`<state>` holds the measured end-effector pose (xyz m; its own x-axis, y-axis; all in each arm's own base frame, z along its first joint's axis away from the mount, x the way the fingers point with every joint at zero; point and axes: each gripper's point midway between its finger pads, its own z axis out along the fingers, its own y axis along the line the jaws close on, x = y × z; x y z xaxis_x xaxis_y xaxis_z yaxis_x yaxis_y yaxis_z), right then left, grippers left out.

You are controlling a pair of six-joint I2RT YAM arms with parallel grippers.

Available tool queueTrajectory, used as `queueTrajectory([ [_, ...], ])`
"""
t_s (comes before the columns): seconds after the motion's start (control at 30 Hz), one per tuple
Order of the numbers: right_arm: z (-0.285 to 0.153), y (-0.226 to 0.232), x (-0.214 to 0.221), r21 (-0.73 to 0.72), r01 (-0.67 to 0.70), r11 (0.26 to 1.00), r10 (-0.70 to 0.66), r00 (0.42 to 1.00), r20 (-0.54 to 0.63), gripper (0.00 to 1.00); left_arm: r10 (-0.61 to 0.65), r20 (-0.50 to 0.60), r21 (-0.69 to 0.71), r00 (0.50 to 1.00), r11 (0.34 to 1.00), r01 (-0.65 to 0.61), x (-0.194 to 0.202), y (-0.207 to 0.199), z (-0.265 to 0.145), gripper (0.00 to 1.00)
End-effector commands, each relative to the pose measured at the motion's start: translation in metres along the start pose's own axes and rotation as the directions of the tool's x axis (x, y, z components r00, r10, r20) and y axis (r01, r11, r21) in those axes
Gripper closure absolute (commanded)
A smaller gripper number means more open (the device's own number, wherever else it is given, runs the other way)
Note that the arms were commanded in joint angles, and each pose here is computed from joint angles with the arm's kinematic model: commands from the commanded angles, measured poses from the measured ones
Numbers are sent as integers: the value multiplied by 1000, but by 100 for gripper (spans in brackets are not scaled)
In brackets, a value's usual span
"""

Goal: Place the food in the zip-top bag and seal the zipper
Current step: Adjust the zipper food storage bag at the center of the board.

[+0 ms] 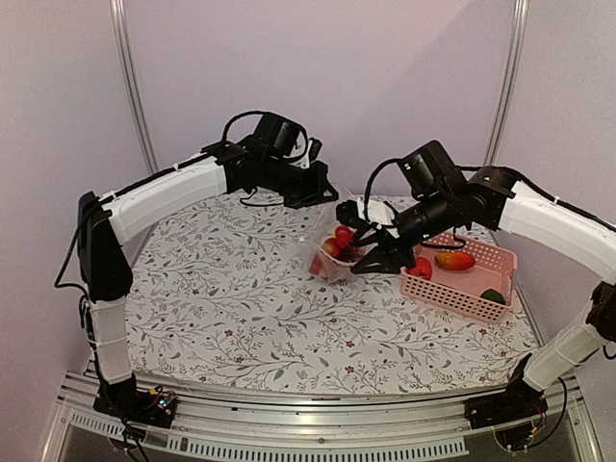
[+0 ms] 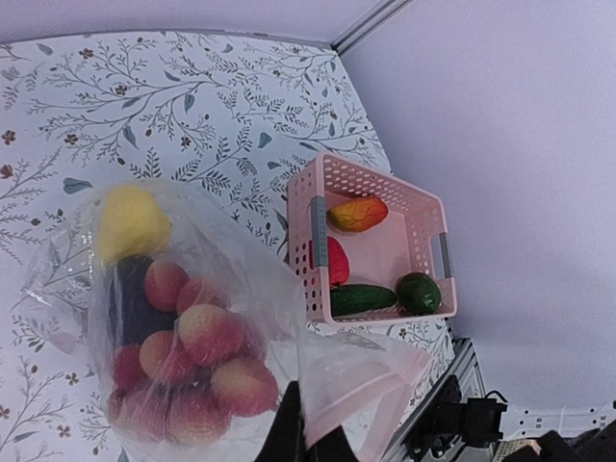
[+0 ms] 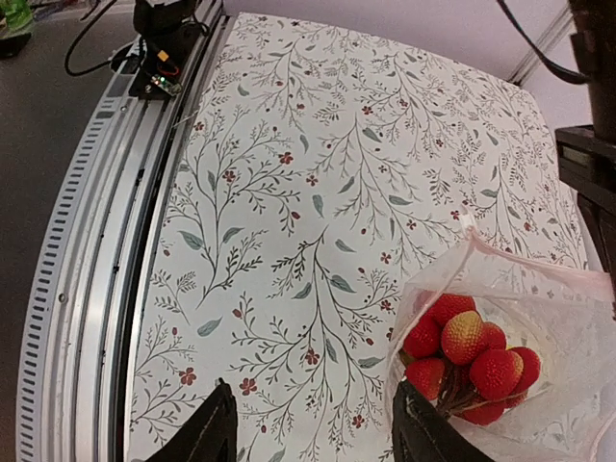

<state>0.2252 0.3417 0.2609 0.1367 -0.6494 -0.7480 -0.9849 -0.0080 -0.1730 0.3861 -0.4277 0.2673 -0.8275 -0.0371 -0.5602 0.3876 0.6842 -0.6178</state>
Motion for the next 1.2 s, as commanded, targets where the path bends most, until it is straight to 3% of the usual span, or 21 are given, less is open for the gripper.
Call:
queueTrajectory([
  [0.0, 20, -1, 15, 23, 149, 989, -143, 978, -154, 46, -6, -4, -2, 1000, 1000, 6, -4, 5, 1, 100],
  [0.2, 51, -24, 42, 101, 183, 978, -143, 938, -317, 45, -2, -11, -7, 1000, 1000, 2, -1, 6, -2, 100],
  [0.33, 64, -36, 51, 141, 158, 977, -97, 927, -362, 50, -3, -17, -8, 1000, 1000, 3, 1, 8, -2, 100],
  [0.47, 63, -43, 44, 174, 154, 973, -84, 932, -352, 78, 6, -21, -10, 1000, 1000, -6, 2, 8, -3, 100],
  [0.57, 50, -47, 24, 199, 161, 967, -95, 947, -306, 100, 41, -44, -32, 998, 999, -42, 3, 8, -9, 78],
  [0.6, 46, -48, 16, 206, 165, 965, -101, 952, -289, 100, 55, -57, -53, 997, 997, -58, 4, 10, -11, 67],
  [0.67, 33, -51, -1, 236, 179, 955, -118, 961, -251, 100, 89, -85, -87, 992, 992, -96, 9, 16, -17, 64],
  [0.87, 18, -55, -17, 265, 192, 945, -134, 966, -220, 100, 121, -122, -231, 985, 962, -147, 19, 40, -45, 72],
  [1.03, 19, -56, -20, 263, 189, 946, -135, 968, -211, 100, 151, -97, -254, 984, 952, -171, 13, 39, -58, 100],
  [1.17, 14, -57, -26, 274, 191, 943, -139, 970, -198, 100, 175, -60, -232, 983, 955, -184, 2, 30, -61, 100],
])
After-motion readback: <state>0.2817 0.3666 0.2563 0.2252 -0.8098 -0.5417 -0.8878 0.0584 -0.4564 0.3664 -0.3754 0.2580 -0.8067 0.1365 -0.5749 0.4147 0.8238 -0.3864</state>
